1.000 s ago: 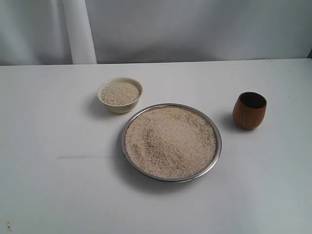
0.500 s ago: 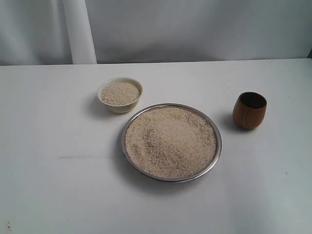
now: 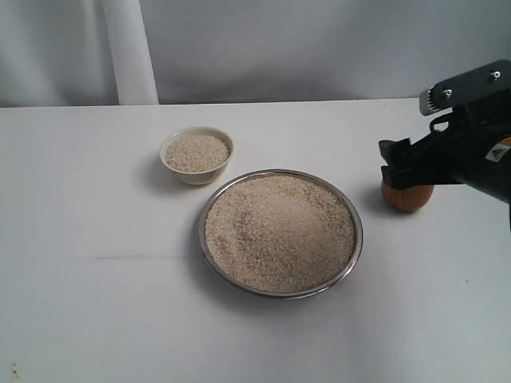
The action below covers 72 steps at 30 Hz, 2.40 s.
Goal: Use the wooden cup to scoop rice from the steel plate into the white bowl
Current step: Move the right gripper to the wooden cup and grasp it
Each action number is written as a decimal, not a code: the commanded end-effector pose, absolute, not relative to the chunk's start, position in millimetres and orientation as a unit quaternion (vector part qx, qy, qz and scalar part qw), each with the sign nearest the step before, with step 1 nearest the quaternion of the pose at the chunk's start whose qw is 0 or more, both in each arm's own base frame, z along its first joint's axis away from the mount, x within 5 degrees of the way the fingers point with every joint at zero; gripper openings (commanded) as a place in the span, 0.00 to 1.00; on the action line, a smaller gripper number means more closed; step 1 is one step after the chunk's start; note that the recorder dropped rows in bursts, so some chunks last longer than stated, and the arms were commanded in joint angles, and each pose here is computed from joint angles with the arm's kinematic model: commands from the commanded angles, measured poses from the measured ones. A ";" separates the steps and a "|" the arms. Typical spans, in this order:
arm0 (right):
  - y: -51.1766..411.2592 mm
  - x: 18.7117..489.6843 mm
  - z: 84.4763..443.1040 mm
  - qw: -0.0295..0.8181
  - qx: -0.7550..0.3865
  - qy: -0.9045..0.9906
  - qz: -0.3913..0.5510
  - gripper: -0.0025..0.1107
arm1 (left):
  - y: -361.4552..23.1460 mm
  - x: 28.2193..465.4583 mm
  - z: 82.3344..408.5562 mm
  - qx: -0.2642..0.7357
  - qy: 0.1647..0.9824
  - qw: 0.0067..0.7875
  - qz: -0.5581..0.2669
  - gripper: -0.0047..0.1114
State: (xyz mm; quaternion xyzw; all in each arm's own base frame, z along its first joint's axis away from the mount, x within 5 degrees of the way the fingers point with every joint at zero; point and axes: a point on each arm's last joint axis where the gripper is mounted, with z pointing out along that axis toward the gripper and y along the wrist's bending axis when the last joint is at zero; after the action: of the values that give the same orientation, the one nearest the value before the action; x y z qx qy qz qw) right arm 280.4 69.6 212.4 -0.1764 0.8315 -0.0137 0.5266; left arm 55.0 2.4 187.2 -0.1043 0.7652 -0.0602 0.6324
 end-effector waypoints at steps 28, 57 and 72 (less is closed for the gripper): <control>51.1 304.1 183.2 0.559 -0.098 0.822 -0.048 0.95 | 2.1 55.0 189.0 -0.104 0.761 0.638 -0.064 0.04; 51.7 331.6 76.4 0.592 -0.088 0.799 -0.062 0.95 | 2.1 55.0 189.0 -0.104 0.761 0.638 -0.064 0.04; 55.1 350.9 59.0 0.589 -0.082 0.801 -0.061 0.95 | 2.1 55.0 189.0 -0.104 0.761 0.638 -0.064 0.04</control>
State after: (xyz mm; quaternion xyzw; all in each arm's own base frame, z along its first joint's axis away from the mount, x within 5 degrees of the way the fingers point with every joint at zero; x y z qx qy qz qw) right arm 349.1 56.5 56.8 -0.0872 0.8078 -0.0588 0.5800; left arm 55.0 2.4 187.2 -0.1043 0.7652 -0.0602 0.6324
